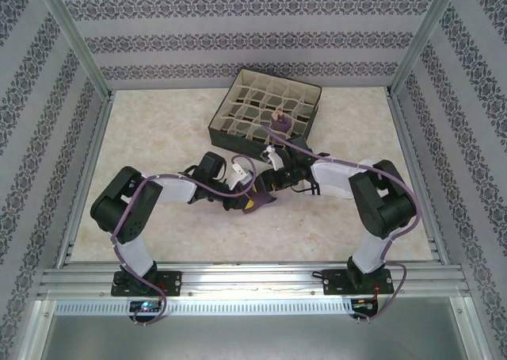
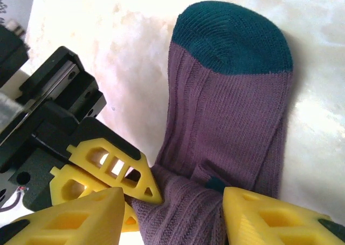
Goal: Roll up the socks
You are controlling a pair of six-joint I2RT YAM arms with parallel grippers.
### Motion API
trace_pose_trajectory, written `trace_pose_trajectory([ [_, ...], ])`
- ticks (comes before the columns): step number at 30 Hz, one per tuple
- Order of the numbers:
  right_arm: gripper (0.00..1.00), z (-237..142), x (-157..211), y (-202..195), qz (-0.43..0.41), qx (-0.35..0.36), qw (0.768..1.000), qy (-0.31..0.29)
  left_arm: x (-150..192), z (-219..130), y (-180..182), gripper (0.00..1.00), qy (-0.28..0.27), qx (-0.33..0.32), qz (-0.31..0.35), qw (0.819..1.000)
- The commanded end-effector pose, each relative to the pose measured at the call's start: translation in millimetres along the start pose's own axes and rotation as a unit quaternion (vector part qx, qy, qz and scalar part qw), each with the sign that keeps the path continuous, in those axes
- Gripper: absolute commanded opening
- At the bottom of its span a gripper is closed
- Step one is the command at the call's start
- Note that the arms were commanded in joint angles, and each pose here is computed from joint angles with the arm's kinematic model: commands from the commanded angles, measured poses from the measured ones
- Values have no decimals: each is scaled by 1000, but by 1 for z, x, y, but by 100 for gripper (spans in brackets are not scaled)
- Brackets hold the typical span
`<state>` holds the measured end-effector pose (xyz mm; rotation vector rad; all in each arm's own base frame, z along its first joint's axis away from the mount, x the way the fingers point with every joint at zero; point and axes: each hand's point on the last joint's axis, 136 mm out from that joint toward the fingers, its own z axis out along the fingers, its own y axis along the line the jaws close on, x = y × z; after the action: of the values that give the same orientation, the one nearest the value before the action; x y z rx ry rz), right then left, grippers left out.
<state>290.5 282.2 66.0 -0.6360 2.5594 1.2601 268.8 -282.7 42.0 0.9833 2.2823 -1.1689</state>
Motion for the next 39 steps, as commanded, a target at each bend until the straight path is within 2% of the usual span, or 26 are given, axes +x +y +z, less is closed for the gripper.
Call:
trace_pose_trajectory([
  [1,51,4,-2,6,-14,-43,999,7,42,-4,32,0,38,-47,-102,993],
  [14,47,14,28,-4,-4,-35,999,41,51,-8,60,0,31,-33,-209,977],
  [17,39,18,33,-2,-16,-28,998,48,51,-7,62,0,36,-30,-216,975],
  [21,19,22,40,-6,-22,11,998,62,40,-7,57,0,16,-19,-193,981],
  [23,13,21,47,-17,-13,66,994,84,29,-9,51,2,-3,-14,-163,986],
  [26,10,12,64,-31,15,140,983,118,12,-15,43,18,-29,-30,-107,993],
  [28,8,5,72,-33,46,157,979,121,2,-21,36,24,-44,-43,-55,997],
  [32,7,-2,86,-34,98,177,970,132,-18,-36,18,26,-81,-55,41,994],
  [36,6,-2,95,-29,123,188,964,145,-28,-47,-9,27,-113,-83,165,976],
  [38,6,-2,96,-27,132,188,962,150,-24,-45,-23,29,-113,-113,239,958],
  [39,6,-2,97,-25,136,188,961,153,-21,-43,-30,31,-107,-135,286,943],
])
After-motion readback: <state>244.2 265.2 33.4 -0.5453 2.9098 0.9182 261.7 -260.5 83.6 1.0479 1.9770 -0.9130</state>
